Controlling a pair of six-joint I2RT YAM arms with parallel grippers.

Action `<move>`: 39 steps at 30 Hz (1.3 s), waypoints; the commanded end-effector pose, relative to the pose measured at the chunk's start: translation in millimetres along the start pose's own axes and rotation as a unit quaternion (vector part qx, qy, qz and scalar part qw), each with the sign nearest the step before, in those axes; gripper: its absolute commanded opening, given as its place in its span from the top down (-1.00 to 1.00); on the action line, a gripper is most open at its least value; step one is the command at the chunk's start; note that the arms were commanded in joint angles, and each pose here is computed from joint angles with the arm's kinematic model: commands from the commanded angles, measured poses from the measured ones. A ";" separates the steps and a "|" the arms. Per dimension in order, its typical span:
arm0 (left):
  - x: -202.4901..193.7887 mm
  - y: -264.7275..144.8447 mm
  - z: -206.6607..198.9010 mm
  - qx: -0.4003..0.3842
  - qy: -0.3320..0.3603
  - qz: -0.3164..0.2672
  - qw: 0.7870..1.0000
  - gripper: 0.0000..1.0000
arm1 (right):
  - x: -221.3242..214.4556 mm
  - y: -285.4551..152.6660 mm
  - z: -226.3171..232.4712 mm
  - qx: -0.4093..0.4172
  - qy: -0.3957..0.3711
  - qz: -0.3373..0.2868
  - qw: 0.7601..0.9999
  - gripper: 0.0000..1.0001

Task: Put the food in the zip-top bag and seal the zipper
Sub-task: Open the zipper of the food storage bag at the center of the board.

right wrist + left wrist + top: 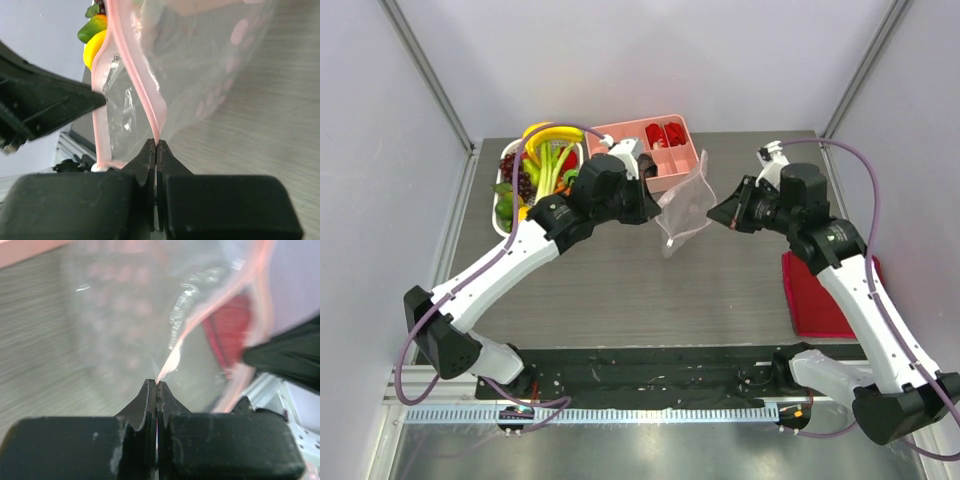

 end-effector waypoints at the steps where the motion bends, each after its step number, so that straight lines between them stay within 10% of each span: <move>1: 16.6 -14.2 23.7 0.054 0.007 -0.026 0.998 1.00 | 17.5 -38.9 13.4 -0.004 -0.072 -0.040 0.997 0.98; 22: -41.8 21.2 17.5 -0.020 -0.040 0.069 0.997 0.99 | -14.0 -42.7 -2.1 -0.003 -0.086 0.022 0.996 0.98; 29: -20.6 14.4 3.7 -0.060 0.009 0.028 0.998 0.09 | -28.6 -19.1 -5.1 0.037 -0.057 0.072 0.995 0.98; 39: -6.9 32.9 -11.7 -0.052 0.074 0.022 0.996 -0.14 | -38.3 -12.2 2.1 0.073 -0.047 0.097 0.991 0.98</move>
Point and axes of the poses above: each gripper's point midway between its finger pads, its own y axis out along the fingers, its own z axis along the line the jaws close on, x = y × z, the point moved 4 cm from there along -y, back along the fingers, and after that the axes turned 8 degrees about y, right-handed, at the moved point
